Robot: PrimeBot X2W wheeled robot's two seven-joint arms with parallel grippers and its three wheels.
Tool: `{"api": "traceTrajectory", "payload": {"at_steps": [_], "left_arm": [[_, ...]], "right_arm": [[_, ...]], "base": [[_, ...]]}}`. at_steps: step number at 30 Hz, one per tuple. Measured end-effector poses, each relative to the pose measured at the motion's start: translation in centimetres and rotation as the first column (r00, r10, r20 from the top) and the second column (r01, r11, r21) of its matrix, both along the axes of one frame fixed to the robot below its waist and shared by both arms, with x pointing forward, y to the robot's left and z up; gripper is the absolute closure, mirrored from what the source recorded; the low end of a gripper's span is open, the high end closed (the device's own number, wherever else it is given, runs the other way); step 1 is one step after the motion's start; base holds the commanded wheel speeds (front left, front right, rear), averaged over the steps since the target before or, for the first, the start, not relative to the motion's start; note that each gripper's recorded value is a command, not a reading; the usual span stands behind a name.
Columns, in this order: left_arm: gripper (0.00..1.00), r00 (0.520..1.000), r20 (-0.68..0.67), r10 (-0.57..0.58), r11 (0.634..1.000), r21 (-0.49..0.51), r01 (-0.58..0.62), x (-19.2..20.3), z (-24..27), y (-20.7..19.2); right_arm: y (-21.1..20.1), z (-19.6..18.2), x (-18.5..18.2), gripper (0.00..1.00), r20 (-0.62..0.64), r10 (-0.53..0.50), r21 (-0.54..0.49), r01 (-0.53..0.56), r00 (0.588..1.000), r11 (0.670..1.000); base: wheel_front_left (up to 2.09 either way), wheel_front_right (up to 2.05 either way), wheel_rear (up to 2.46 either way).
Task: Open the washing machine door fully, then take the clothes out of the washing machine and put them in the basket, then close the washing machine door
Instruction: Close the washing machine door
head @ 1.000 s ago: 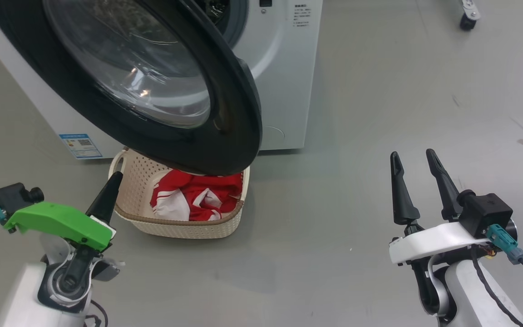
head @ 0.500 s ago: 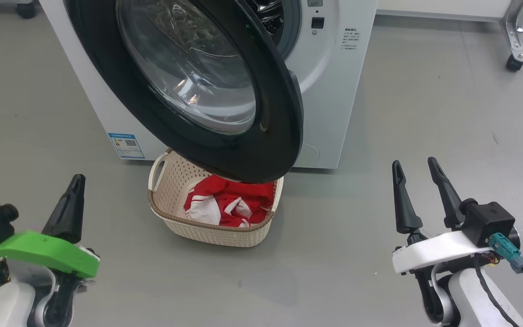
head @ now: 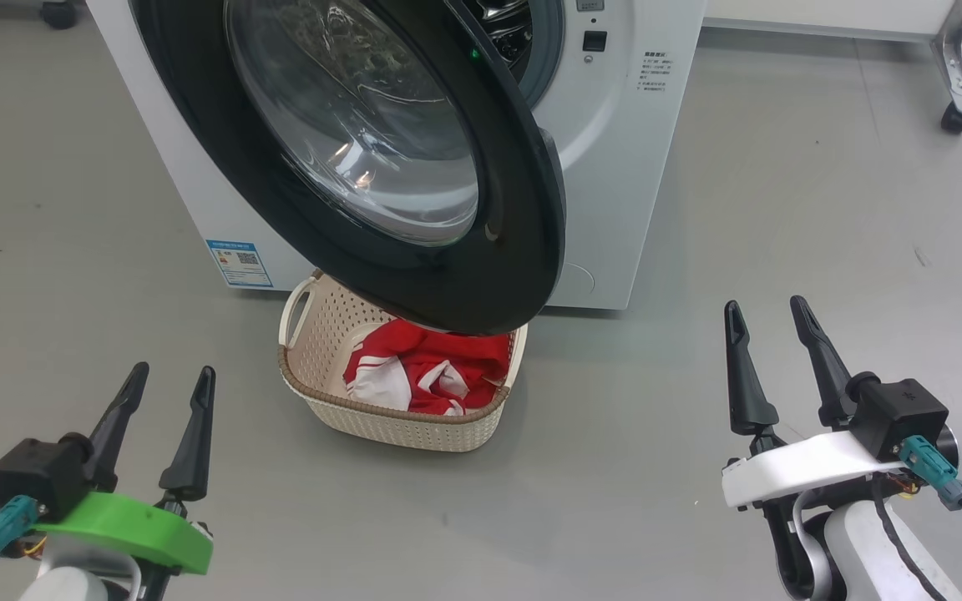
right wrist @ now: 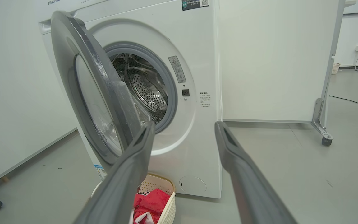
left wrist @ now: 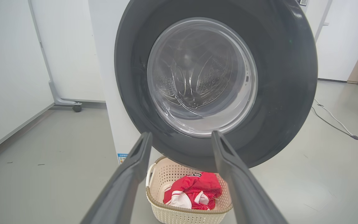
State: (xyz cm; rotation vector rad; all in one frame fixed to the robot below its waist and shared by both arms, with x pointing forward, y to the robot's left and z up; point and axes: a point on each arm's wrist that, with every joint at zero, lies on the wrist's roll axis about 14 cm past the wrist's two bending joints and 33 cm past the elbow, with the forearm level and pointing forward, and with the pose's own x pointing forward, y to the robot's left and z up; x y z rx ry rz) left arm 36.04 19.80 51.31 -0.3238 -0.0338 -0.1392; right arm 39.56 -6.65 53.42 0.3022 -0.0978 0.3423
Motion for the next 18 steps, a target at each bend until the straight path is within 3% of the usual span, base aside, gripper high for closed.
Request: {"api": "traceTrajectory", "payload": {"at_steps": [18], "left_arm": [[0.0,1.0,0.016,-0.014,1.0,0.007,0.014,0.3,0.1,-2.2]], "right_arm": [[-0.4,-0.3,0.1,0.0,-0.009,-0.011,0.002,0.011,1.0,1.0]], "base": [[0.0,0.0,0.0]]}}
